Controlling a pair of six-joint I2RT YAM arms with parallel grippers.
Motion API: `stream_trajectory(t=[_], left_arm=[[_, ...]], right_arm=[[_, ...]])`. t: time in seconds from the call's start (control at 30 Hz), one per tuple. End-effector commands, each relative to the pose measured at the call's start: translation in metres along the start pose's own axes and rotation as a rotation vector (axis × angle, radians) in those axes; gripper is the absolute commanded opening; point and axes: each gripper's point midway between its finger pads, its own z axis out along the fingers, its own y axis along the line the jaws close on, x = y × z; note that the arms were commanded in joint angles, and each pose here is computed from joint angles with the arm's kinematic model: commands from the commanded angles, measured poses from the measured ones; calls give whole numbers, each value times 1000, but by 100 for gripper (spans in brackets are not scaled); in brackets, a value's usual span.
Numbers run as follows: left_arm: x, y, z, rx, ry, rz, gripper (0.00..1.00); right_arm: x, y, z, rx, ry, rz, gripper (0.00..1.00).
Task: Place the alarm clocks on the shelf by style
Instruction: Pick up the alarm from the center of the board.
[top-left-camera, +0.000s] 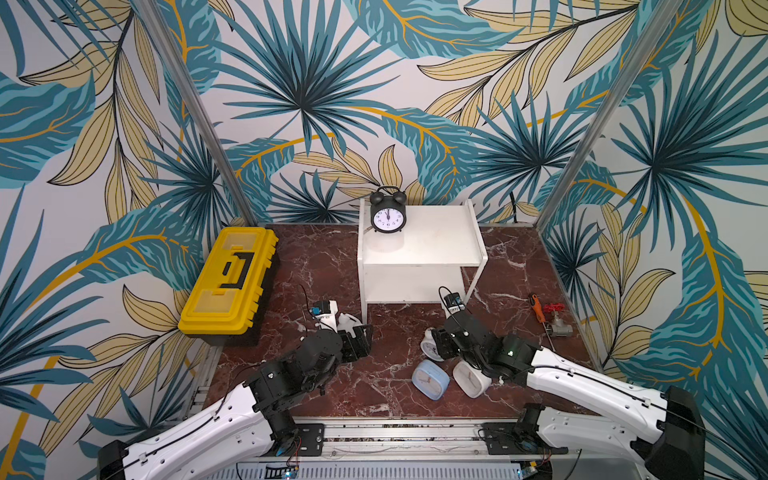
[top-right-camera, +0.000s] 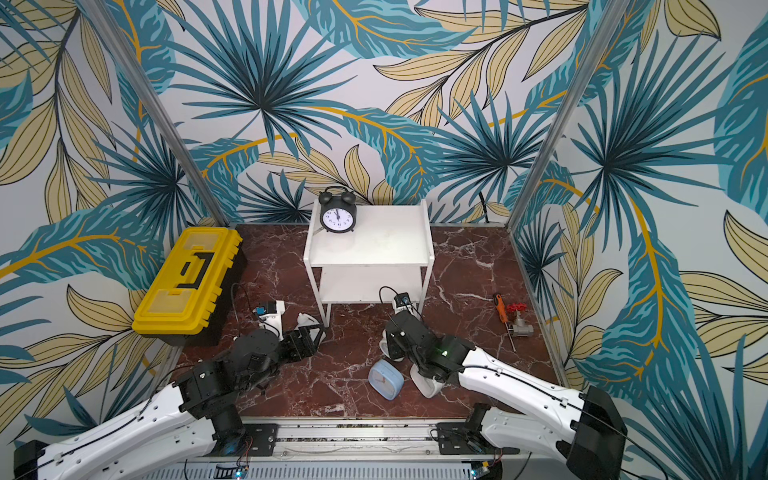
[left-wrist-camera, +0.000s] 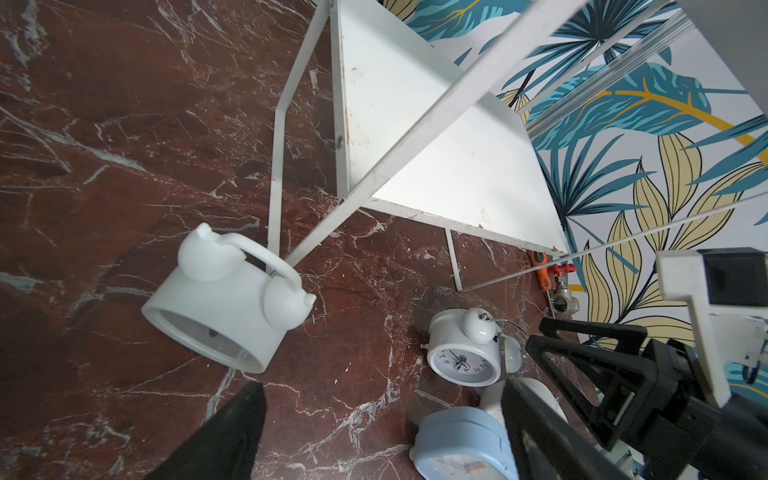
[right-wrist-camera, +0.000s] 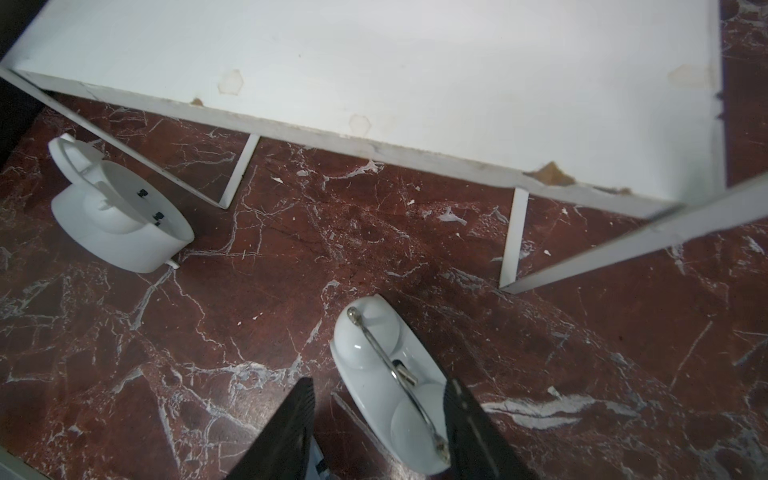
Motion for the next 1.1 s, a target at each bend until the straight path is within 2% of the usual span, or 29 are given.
stream_trajectory(t=[0.0,0.47,0.57,0.63,0.8,0.83,1.07], left_arm=[[5,5,4,4,-1,15,92],[9,6,6,13,14,17,91],[10,7,6,13,14,15,90],[11,7,6,12,14,14,90],[9,9,6,4,9,13,89],[9,9,5,5,8,14,89],[9,10,5,2,7,15,89]], right_arm=[[12,0,7,-13,33,6,48],[18,-5,12,8,41,-3,45],[19,-6,12,13,43,-5,39],[18,-7,11,15,40,-4,31],[17,-9,11,26,34,-7,26],[18,-9,11,23,38,-8,21],[23,-6,18,27,62,-20,16]])
